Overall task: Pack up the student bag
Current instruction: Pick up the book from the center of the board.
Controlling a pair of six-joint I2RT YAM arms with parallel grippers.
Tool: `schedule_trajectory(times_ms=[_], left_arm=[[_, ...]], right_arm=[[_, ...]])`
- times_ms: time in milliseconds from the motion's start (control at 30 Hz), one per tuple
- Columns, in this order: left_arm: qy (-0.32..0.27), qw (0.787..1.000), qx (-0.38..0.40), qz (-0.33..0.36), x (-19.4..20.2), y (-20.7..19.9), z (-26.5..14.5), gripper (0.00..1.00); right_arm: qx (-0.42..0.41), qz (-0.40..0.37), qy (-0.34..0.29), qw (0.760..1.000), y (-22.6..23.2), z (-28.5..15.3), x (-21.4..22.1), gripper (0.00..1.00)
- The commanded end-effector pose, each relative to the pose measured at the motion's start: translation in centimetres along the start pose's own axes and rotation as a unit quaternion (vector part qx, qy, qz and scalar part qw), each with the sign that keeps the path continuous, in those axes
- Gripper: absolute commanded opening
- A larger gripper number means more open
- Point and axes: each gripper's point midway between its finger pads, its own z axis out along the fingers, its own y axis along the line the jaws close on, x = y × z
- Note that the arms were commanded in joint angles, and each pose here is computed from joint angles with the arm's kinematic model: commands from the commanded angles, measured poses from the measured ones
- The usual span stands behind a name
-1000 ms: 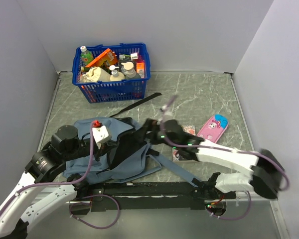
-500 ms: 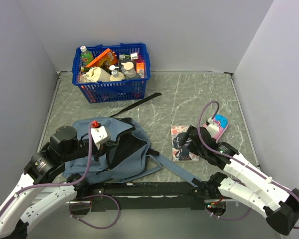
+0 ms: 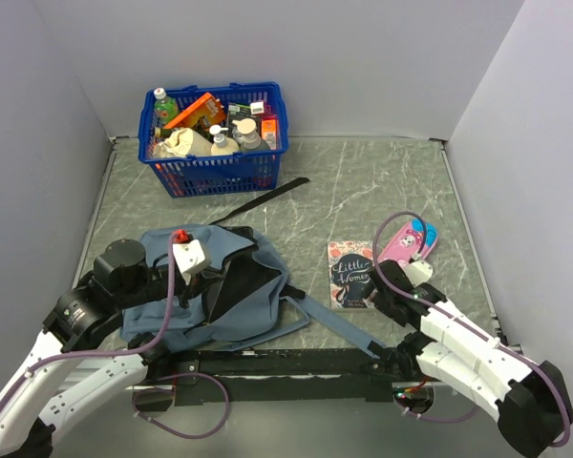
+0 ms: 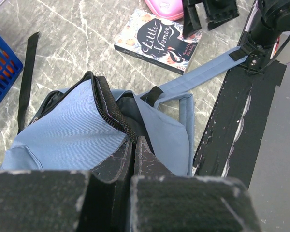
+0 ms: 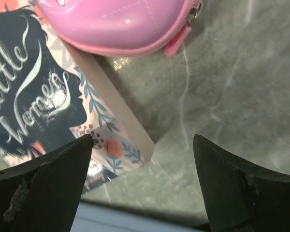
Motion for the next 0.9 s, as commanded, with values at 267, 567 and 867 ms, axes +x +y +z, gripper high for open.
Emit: schedule_trajectory(times_ms=[267,567,867], left_arm=[[-0.058,0.998,0.004,0.033,-3.3,-0.2,-0.8,0.01],[-0.055,0.998,0.002,0.035,-3.2,-0.1,-0.8,0.01],[-0.054,0.998,0.0,0.035,-3.2,-0.1,-0.8,0.01]], right_arm=[[-0.079,-0.007,0.069,0.995,6.3,2.6,1.9,0.79],[-0.072,0.027,0.101,0.992,5.7,3.7,4.1,0.0],[-0.233,0.074,0.047,0.969,11.0,-2.3,-0.5,0.0]])
